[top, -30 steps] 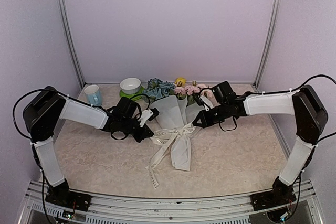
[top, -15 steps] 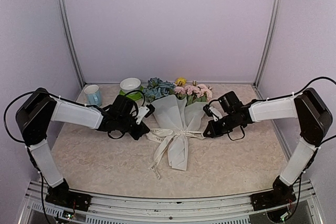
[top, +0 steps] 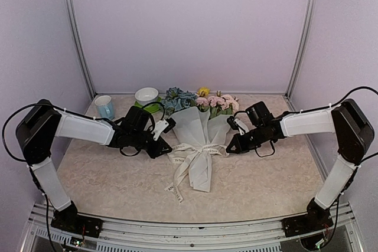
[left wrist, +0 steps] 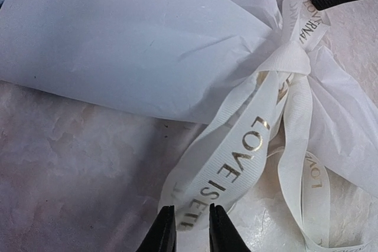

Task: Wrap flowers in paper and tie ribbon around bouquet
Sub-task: Tie the half-tied ribbon around the folded bouquet.

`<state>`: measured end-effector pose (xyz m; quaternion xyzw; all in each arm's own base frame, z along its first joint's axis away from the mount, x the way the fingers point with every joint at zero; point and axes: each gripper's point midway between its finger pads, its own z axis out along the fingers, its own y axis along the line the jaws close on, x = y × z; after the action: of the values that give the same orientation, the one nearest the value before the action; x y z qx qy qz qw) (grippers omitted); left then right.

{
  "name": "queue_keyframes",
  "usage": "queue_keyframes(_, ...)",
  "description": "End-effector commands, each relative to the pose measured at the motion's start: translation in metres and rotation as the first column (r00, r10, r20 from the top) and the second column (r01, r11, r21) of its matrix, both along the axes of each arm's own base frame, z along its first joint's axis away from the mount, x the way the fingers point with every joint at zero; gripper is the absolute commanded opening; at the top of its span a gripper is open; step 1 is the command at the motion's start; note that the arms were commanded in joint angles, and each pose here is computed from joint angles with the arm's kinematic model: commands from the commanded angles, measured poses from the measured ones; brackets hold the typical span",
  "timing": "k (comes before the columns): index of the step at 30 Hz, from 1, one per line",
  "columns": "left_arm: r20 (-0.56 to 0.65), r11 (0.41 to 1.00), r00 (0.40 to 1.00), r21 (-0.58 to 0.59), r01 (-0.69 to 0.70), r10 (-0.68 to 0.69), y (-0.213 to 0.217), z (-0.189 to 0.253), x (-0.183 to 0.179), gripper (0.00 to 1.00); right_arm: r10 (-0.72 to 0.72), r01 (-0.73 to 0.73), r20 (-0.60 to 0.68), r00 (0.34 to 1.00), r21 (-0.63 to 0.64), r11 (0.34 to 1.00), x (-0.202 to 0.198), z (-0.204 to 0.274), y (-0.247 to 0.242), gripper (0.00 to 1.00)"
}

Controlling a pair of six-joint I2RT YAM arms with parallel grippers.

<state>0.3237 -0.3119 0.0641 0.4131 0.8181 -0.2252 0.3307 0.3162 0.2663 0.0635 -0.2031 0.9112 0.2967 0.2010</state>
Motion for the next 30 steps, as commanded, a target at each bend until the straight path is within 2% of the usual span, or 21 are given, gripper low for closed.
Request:
queue_keyframes(1,-0.02,0.999,0.999,-0.023,-0.028,0.028,0.001,0.01,0.01,0.22,0.001,-0.002,0.035,0.999,0.03,1.0,0.008,0.013,0.003,0.0)
queue_keyframes(4,-0.009,0.994,0.998,-0.096,-0.056,0.056,0.003,0.026,0.014,0.38,0.004,-0.005,0.032,0.999,0.027,1.0,0.008,0.012,0.003,0.0)
queue_keyframes(6,0.056,0.975,0.994,-0.21,-0.077,0.091,0.005,0.053,0.014,0.65,0.004,-0.005,0.031,1.0,0.022,1.0,0.008,0.011,0.002,0.0)
queue_keyframes(7,0.076,0.959,0.991,-0.27,-0.083,0.107,0.009,0.059,0.007,0.89,0.004,-0.005,0.03,1.0,0.02,1.0,0.008,0.01,0.002,0.0)
queue_keyframes(8,0.107,0.941,0.988,-0.331,-0.073,0.114,0.009,0.073,0.002,0.98,0.003,-0.004,0.031,1.0,0.019,1.0,0.008,0.01,0.001,0.0)
queue_keyframes(10,0.174,0.909,0.976,-0.413,-0.05,0.133,0.009,0.097,-0.003,0.99,0.004,-0.005,0.03,1.0,0.016,1.0,0.008,0.009,0.001,0.0)
queue_keyframes(12,0.243,0.901,0.956,-0.432,-0.046,0.165,0.009,0.114,0.001,0.99,0.005,-0.006,0.03,1.0,0.014,1.0,0.008,0.009,0.001,0.0)
queue_keyframes(14,0.292,0.881,0.919,-0.46,-0.107,0.264,0.016,0.131,0.016,0.99,0.005,-0.005,0.03,1.0,0.012,1.0,0.008,0.008,0.001,0.0)
queue_keyframes(15,0.307,0.853,0.897,-0.505,-0.131,0.319,0.022,0.141,0.022,0.99,0.007,-0.007,0.032,0.999,0.013,1.0,0.009,0.008,0.002,0.0)
queue_keyframes(17,0.281,0.775,0.867,-0.609,-0.169,0.41,0.037,0.153,0.03,0.99,0.006,-0.007,0.03,1.0,0.013,1.0,0.009,0.007,0.002,0.0)
queue_keyframes(18,0.24,0.749,0.873,-0.635,-0.191,0.426,0.043,0.144,0.036,0.99,0.006,-0.006,0.026,1.0,0.011,1.0,0.009,0.005,0.002,0.0)
queue_keyframes(19,0.231,0.75,0.899,-0.646,-0.144,0.372,0.041,0.14,0.037,0.96,0.007,-0.007,0.025,1.0,0.01,1.0,0.009,0.005,0.002,0.0)
queue_keyframes(20,0.169,0.758,0.936,-0.638,-0.135,0.309,0.038,0.126,0.041,0.82,0.005,-0.005,0.023,1.0,0.011,1.0,0.01,0.005,0.002,0.0)
queue_keyframes(21,0.045,0.77,0.957,-0.605,-0.202,0.287,0.041,0.105,0.054,0.64,0.004,-0.004,0.023,1.0,0.01,1.0,0.01,0.005,0.002,0.0)
queue_keyframes(22,-0.06,0.781,0.958,-0.566,-0.264,0.28,0.042,0.087,0.064,0.49,0.001,-0.001,0.025,1.0,0.009,1.0,0.009,0.005,0.001,0.0)
queue_keyframes(23,-0.132,0.79,0.955,-0.537,-0.295,0.267,0.04,0.073,0.066,0.39,-0.001,0.001,0.025,1.0,0.008,1.0,0.009,0.005,0.0,0.0)
queue_keyframes(24,-0.181,0.795,0.946,-0.513,-0.324,0.269,0.039,0.063,0.065,0.37,-0.003,0.003,0.026,1.0,0.006,1.0,0.009,0.006,0.0,0.0)
queue_keyframes(25,-0.206,0.807,0.937,-0.478,-0.347,0.28,0.038,0.053,0.06,0.4,-0.002,0.002,0.028,1.0,0.005,1.0,0.008,0.006,0.0,0.0)
queue_keyframes(28,-0.192,0.867,0.93,-0.341,-0.362,0.313,0.022,0.029,0.046,0.54,-0.002,0.002,0.023,1.0,0.0,1.0,0.008,0.004,-0.001,0.0)
queue_keyframes(30,-0.21,0.877,0.92,-0.293,-0.381,0.33,0.018,0.015,0.044,0.6,-0.001,0.001,0.019,1.0,-0.002,1.0,0.007,0.002,-0.001,0.0)
